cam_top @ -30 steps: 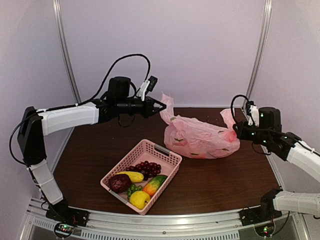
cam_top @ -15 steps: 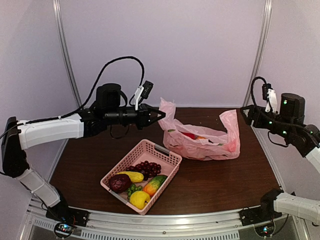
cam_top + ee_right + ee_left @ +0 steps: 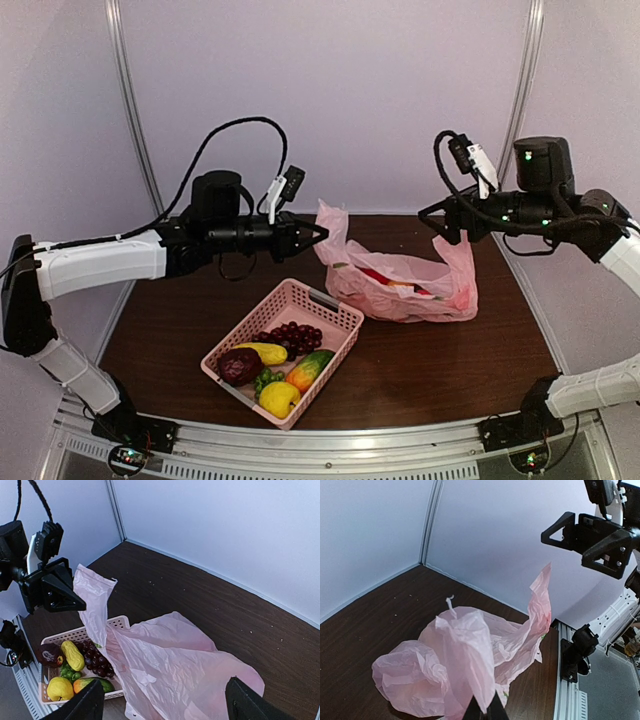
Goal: Untie the knot of the plastic bag and take out the fruit
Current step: Open the takeout bag at the opening, then adjust the bag opening on the takeout bag.
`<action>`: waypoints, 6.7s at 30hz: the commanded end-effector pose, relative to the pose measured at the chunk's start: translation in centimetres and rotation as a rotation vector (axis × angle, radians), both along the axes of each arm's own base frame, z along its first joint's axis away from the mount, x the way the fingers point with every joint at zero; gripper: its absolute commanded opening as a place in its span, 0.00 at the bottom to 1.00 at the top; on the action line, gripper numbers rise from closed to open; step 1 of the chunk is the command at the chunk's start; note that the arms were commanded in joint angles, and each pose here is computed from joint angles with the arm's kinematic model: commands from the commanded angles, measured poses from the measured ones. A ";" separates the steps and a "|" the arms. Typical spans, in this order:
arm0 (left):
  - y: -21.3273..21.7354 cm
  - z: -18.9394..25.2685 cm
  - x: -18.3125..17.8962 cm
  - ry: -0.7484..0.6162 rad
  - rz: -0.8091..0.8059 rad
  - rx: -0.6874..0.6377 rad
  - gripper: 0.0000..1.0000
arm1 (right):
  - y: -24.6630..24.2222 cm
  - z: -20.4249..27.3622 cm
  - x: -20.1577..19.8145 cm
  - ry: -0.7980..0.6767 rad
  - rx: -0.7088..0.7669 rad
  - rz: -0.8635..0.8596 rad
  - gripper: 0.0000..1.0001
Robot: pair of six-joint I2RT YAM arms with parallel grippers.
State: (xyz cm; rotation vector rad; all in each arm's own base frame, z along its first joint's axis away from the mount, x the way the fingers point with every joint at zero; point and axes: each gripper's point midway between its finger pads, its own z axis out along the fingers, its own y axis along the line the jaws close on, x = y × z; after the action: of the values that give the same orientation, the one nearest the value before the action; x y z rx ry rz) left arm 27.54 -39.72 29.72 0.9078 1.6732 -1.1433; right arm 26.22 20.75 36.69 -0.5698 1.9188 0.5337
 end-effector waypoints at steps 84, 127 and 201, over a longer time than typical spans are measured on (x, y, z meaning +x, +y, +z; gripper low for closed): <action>-6.3 2.3 -0.4 0.125 0.090 -0.064 0.98 | -0.6 -5.7 7.8 0.186 0.001 -0.217 0.00; -5.9 -1.5 -0.3 0.230 0.136 0.018 0.00 | 0.5 -0.1 0.7 0.044 0.090 -0.086 0.70; -1.6 -3.1 -1.9 0.226 0.130 0.003 0.00 | 1.9 -27.9 -2.0 0.309 -0.188 -0.359 0.67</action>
State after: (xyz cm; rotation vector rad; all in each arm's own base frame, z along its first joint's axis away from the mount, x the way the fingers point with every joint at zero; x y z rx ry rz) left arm 25.89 -41.12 25.43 0.6827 1.9430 -1.1609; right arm 26.21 22.79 10.76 -0.3067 2.2736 0.1642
